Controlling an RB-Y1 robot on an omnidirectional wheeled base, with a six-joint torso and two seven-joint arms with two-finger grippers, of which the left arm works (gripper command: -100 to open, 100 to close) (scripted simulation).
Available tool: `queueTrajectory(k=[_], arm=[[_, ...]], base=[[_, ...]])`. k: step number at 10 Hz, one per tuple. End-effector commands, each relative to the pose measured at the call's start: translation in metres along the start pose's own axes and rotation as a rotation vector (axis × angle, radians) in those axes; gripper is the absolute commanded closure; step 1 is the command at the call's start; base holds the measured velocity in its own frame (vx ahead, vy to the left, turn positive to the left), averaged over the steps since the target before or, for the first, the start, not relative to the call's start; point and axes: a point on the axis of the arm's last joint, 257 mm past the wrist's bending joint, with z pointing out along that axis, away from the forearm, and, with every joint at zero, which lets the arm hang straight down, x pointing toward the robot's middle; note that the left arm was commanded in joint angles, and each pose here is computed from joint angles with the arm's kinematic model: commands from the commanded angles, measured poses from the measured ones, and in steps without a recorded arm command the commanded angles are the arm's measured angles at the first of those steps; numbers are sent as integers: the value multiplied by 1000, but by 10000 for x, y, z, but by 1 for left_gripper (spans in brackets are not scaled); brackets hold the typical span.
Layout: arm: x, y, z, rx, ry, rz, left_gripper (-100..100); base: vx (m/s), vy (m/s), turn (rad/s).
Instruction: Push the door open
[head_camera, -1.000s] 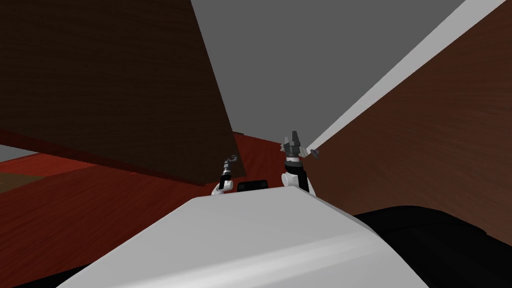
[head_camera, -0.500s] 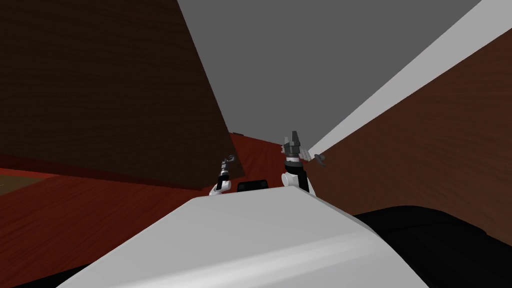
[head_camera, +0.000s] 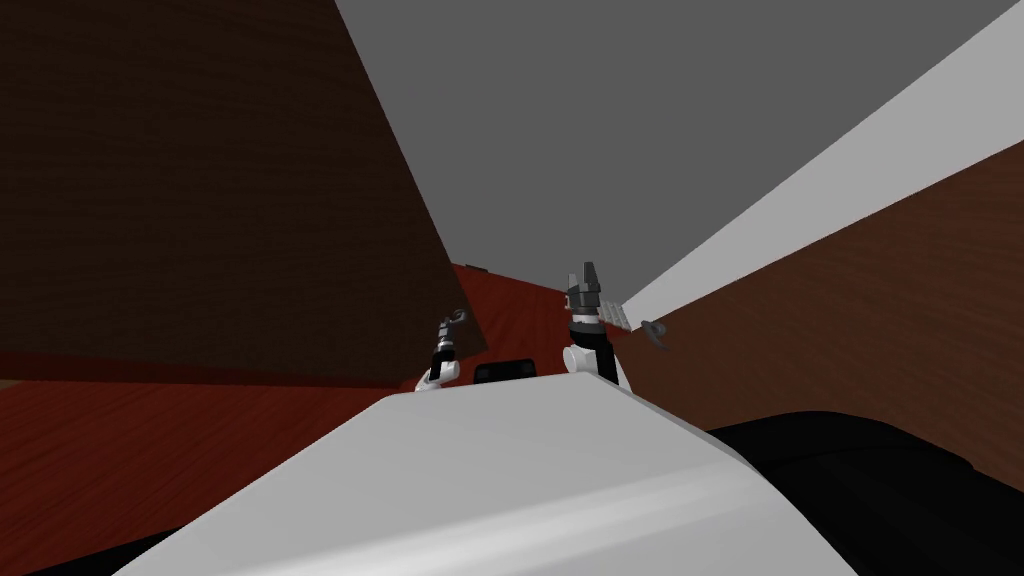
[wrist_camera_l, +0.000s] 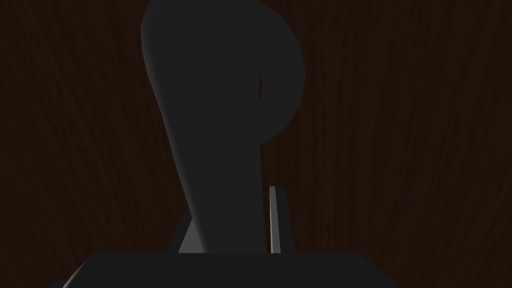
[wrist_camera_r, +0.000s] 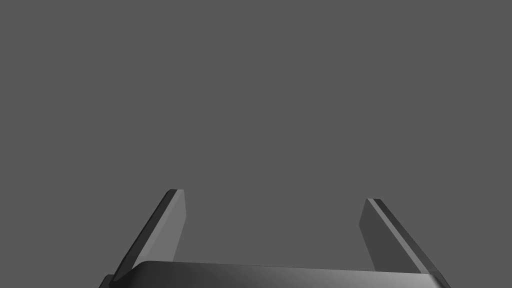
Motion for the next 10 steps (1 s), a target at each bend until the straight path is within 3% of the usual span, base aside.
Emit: queueTrajectory(k=[1, 7, 9, 10], arm=[[-239, -30, 35, 8, -34, 15, 100], [-572, -35, 28, 8, -113, 13, 100], [-572, -35, 28, 8, -113, 13, 100], [-675, -28, 13, 7, -144, 6, 100]], base=[[177, -64, 86], [170, -47, 53], [81, -19, 12], [131, -60, 47]])
